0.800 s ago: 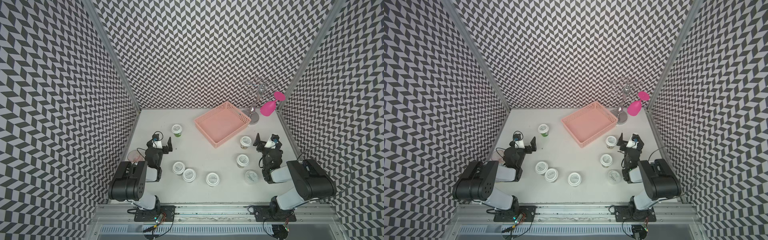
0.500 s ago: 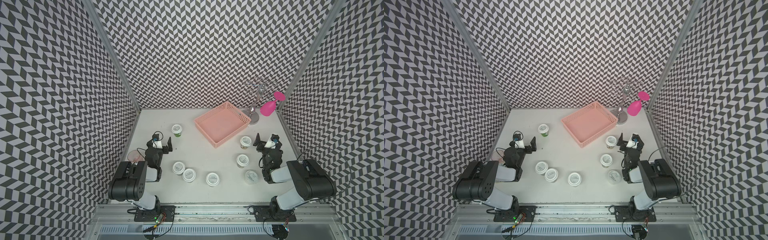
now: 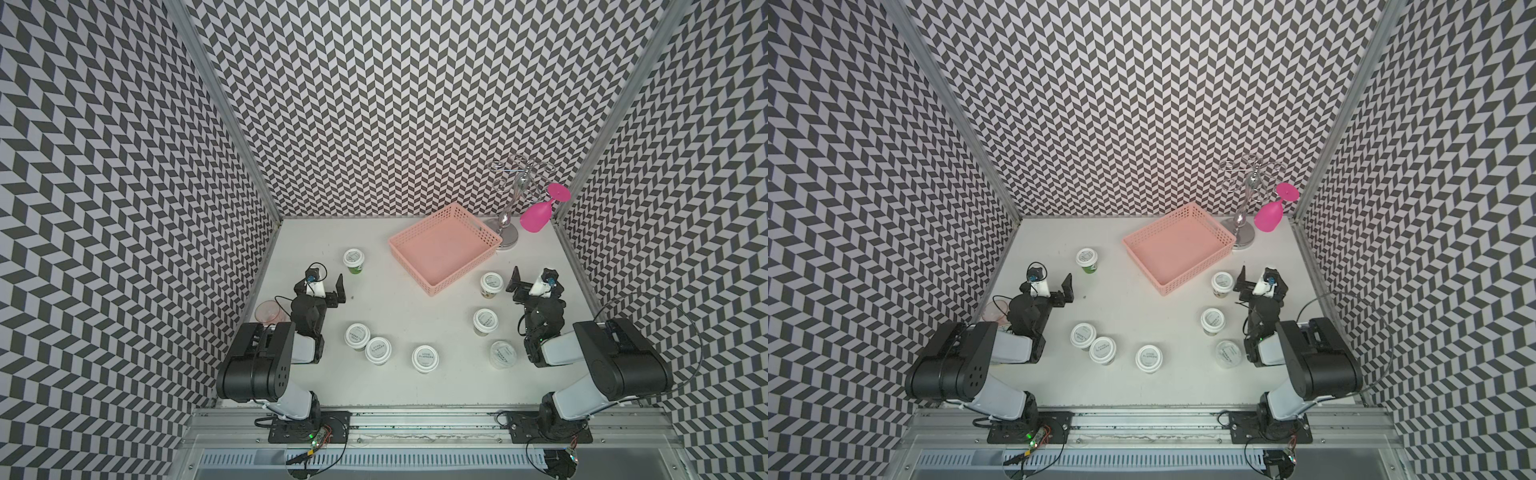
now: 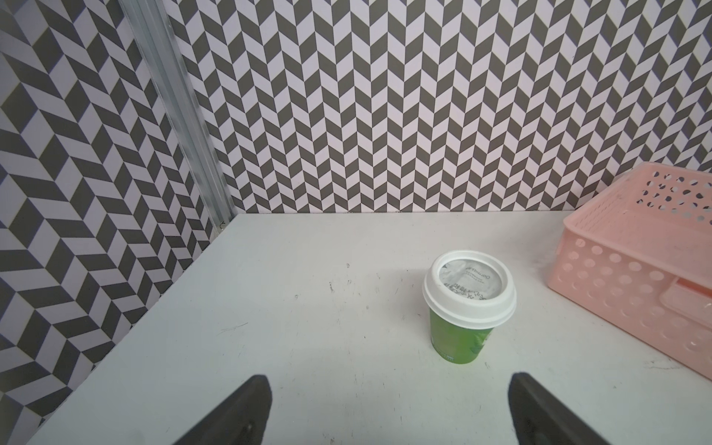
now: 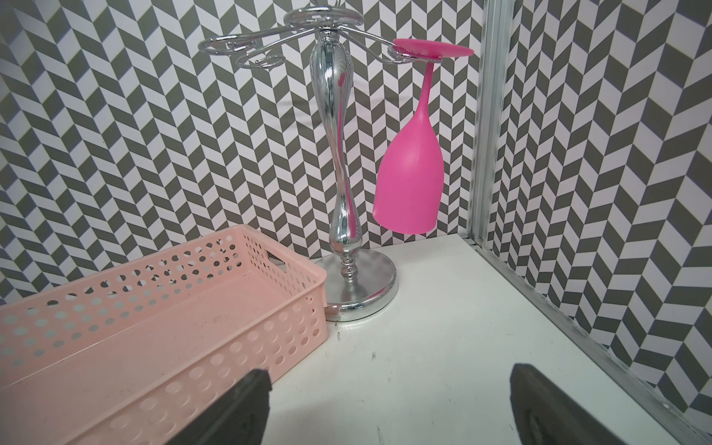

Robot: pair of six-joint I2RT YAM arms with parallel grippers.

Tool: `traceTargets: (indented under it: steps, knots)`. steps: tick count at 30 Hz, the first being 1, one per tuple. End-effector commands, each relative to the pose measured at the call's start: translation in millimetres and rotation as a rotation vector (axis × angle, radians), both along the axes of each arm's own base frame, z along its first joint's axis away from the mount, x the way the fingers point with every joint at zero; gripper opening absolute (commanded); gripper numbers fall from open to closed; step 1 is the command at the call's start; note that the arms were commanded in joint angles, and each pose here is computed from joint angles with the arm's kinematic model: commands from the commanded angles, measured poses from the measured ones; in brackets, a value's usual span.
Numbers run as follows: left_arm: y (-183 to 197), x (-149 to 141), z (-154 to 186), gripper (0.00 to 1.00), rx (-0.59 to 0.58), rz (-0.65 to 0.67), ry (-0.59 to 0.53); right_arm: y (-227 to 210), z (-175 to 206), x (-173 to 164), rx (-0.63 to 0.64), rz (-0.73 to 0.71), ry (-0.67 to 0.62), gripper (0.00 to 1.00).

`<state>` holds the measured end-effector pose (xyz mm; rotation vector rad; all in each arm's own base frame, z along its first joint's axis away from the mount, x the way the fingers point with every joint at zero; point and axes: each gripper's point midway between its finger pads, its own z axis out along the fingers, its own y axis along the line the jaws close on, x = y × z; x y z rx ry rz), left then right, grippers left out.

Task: Put the yogurt in the basket
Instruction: Adjust the basket at the center of the board.

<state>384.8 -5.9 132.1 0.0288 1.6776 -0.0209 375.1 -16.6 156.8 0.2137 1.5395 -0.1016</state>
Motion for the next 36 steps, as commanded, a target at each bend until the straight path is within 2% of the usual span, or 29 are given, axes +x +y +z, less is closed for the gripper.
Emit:
traceTargets:
  steps: [1, 10, 11, 15, 20, 22, 25, 28, 32, 36]
  knots:
    - [0, 3, 12, 1.00, 0.009, 0.008, -0.040, 0, 7, 1, 0.000, 0.010, -0.028, 1.00]
    - [0, 2, 13, 1.00, 0.009, 0.013, -0.044, 1, 9, 1, -0.002, 0.013, -0.032, 1.00]
    - [0, 2, 14, 1.00, 0.010, 0.014, -0.048, -2, -1, -7, -0.003, 0.003, -0.006, 0.99]
    - [0, 10, 18, 1.00, 0.013, 0.012, -0.013, 0, 3, -9, 0.003, 0.010, 0.005, 1.00]
    - [-6, 26, 29, 1.00, 0.040, -0.020, 0.072, 6, 22, -11, -0.040, 0.021, -0.008, 0.99]
    - [-9, 30, 41, 1.00, 0.040, -0.034, 0.079, 6, 35, -4, -0.020, 0.010, -0.003, 1.00]
    - [-9, 40, 56, 1.00, 0.030, -0.034, 0.141, 4, 42, 2, 0.085, -0.007, 0.048, 0.99]
    - [-9, 45, 81, 1.00, 0.020, -0.034, 0.175, 2, 54, 5, 0.214, -0.022, 0.042, 1.00]
    - [-8, 39, 106, 1.00, -0.015, -0.020, 0.232, -18, 49, -1, 0.449, -0.167, 0.102, 1.00]
    - [-4, 24, 110, 1.00, -0.071, 0.015, 0.289, -13, 71, -5, 0.497, -0.111, 0.076, 0.99]
